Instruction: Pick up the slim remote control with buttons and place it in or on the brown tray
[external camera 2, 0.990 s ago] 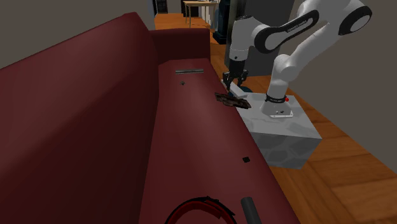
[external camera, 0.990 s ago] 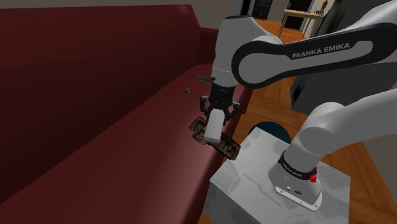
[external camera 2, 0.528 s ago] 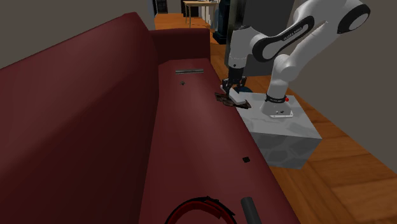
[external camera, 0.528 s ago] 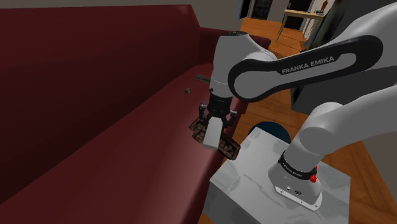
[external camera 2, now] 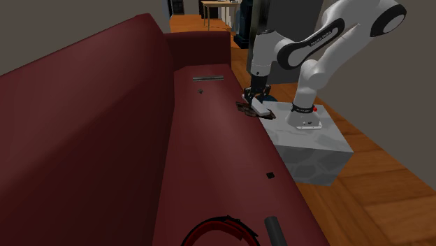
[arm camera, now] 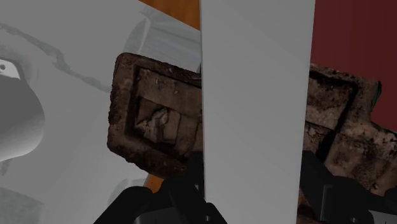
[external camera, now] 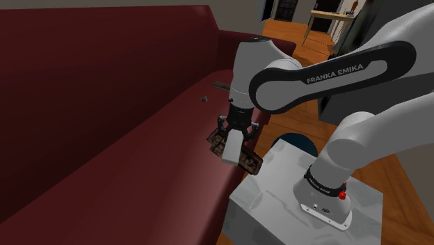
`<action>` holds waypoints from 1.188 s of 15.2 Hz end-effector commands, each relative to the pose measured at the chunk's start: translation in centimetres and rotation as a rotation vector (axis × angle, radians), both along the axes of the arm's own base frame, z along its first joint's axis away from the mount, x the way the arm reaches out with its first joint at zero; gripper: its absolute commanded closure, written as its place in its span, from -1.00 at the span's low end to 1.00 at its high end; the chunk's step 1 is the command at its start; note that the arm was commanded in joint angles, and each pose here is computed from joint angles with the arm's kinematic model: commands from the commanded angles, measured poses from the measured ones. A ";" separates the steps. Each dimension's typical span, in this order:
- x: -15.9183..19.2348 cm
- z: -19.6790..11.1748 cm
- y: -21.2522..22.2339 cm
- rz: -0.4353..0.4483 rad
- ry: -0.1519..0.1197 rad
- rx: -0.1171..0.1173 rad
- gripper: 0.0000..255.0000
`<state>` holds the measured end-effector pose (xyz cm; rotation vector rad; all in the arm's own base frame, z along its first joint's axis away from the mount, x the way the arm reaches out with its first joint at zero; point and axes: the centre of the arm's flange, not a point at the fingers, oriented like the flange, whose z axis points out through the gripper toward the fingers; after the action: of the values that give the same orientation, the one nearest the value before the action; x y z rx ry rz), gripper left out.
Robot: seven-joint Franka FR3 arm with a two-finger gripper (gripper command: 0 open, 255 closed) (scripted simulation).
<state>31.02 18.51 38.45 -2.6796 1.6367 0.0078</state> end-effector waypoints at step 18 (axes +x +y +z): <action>0.0 5.0 0.0 0.000 0.000 0.000 -1.00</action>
<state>31.04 18.49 43.46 -2.6793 1.6365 0.0074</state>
